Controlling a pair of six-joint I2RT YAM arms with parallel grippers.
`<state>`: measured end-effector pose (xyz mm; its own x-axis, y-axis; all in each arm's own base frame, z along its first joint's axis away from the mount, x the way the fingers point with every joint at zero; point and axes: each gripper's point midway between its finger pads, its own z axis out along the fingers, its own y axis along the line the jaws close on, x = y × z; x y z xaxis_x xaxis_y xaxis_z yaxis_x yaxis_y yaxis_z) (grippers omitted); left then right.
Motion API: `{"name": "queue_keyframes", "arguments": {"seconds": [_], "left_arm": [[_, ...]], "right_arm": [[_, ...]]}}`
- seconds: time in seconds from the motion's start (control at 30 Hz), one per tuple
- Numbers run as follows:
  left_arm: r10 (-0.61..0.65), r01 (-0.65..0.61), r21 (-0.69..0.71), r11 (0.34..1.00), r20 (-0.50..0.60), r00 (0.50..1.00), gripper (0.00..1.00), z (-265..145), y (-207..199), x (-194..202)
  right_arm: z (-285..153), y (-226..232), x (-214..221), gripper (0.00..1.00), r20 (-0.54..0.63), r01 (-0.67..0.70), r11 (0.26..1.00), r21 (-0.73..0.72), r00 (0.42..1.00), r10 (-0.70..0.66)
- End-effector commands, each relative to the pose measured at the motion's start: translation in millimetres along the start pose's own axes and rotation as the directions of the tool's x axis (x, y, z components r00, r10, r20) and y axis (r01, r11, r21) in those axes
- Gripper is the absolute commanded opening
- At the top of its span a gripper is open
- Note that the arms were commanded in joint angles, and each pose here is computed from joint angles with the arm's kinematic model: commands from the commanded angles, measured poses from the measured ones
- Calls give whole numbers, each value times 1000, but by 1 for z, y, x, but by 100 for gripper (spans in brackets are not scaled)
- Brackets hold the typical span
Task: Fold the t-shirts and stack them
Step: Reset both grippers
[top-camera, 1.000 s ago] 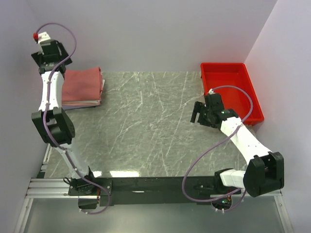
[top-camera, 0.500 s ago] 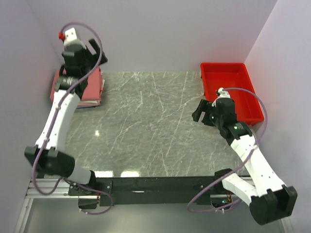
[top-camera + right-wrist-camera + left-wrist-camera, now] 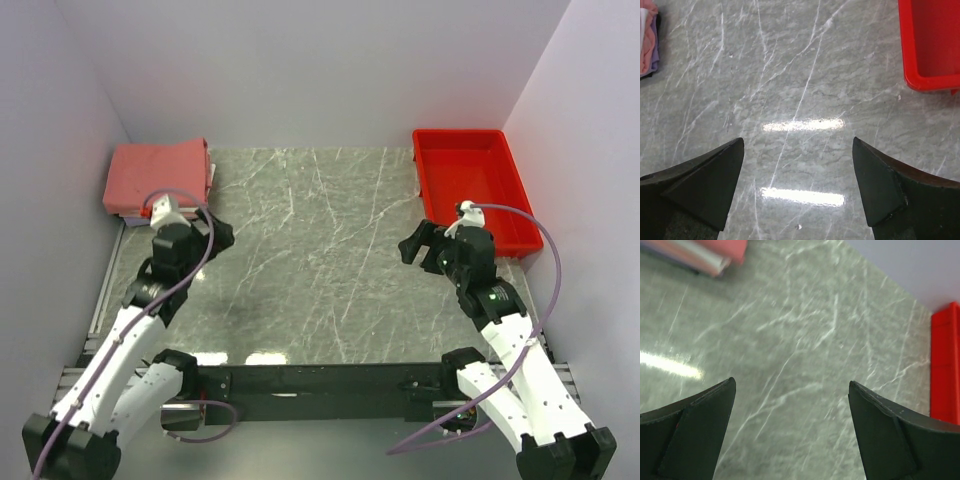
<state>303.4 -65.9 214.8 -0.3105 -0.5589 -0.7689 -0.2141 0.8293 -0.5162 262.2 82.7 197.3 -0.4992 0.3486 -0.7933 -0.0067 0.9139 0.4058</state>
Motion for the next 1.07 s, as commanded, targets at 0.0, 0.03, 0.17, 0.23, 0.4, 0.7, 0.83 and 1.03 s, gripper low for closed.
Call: {"name": "queue_keyframes", "arguments": {"seconds": [0.0,0.03,0.17,0.23,0.4,0.7,0.83,1.03], "left_arm": [[-94,93,25,995,26,995,99,-7,7,10],[-96,96,8,995,22,995,99,-9,14,14],[-129,129,0,992,17,991,99,-18,28,31],[-135,135,14,991,28,990,100,-19,28,30],[-142,139,41,989,60,988,99,-23,27,26],[-142,142,1,990,61,988,99,-21,35,28],[-135,136,-7,991,75,988,99,-19,37,28],[-147,149,-14,989,84,986,99,-20,40,27]], "right_arm": [[2,2,-12,95,70,-28,1000,-12,997,29],[3,1,-9,95,66,-28,1000,-13,997,29],[6,-2,-3,95,66,-43,999,-14,997,44],[8,-4,2,95,55,-55,998,-5,997,56],[14,-5,6,100,62,-74,997,-16,995,75],[17,12,-4,100,70,-97,992,-85,992,103],[16,6,-9,100,117,-93,994,-66,988,100],[10,10,-18,100,171,-84,992,-97,980,99]]}}
